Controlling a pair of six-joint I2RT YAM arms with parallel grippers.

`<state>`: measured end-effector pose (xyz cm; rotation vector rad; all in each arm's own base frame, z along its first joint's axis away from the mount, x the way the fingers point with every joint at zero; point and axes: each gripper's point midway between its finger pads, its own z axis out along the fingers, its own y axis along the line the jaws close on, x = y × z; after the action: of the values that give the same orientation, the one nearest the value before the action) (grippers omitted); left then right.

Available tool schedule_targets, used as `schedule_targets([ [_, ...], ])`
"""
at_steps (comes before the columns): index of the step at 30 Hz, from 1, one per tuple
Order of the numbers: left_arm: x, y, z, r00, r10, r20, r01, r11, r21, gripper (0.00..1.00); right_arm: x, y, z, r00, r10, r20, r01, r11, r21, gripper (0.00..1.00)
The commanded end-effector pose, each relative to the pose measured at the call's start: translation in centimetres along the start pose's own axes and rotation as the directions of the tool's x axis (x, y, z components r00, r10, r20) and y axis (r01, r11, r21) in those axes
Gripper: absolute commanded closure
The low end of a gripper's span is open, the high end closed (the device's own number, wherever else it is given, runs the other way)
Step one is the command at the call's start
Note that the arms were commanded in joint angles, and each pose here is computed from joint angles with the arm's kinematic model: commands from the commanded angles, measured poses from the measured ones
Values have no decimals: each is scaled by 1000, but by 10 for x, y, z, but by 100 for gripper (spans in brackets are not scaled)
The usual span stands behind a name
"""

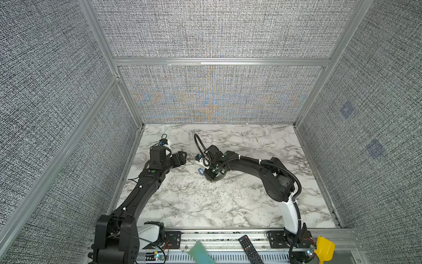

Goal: Remove the keys from the keyring

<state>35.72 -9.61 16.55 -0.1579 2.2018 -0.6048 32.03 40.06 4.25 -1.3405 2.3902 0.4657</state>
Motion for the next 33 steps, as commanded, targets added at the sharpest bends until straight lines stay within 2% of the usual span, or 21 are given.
schedule_targets([
  [1, -6, -3, -3, 1000, 21, 22, -21, 1000, 7, 14, 1, 5, -11, 999, -42, -4, 42, 999, -15, 100],
  [4, -13, -7, -7, 997, 60, 46, -60, 998, 14, 14, -7, 13, -32, 995, -89, 53, 92, 994, -52, 100],
  [6, -18, -19, -10, 988, 135, 70, -140, 988, 67, 15, -12, 18, -49, 988, -116, 106, 126, 988, -88, 100],
  [11, -35, -39, -18, 979, 150, 140, -170, 976, 139, 18, -17, 21, -91, 966, -168, 199, 195, 973, -127, 100],
  [14, -43, -52, -27, 963, 177, 201, -213, 961, 176, 24, -15, 25, -115, 950, -206, 235, 246, 956, -157, 100],
  [16, -48, -65, -36, 938, 228, 259, -283, 938, 199, 26, -16, 24, -130, 942, -212, 260, 259, 952, -163, 100],
  [20, -41, -93, -50, 860, 369, 352, -465, 851, 245, 35, -17, 20, -153, 923, -208, 324, 277, 943, -184, 100],
  [24, -23, -114, -61, 761, 498, 416, -626, 731, 271, 41, -15, 21, -168, 884, -289, 367, 361, 921, -146, 100],
  [30, -1, -134, -74, 613, 607, 506, -780, 566, 267, 46, -17, 25, -189, 807, -369, 462, 459, 883, -97, 100],
  [33, 12, -144, -77, 571, 629, 527, -817, 494, 297, 51, -19, 32, -199, 761, -394, 515, 502, 861, -82, 100],
])
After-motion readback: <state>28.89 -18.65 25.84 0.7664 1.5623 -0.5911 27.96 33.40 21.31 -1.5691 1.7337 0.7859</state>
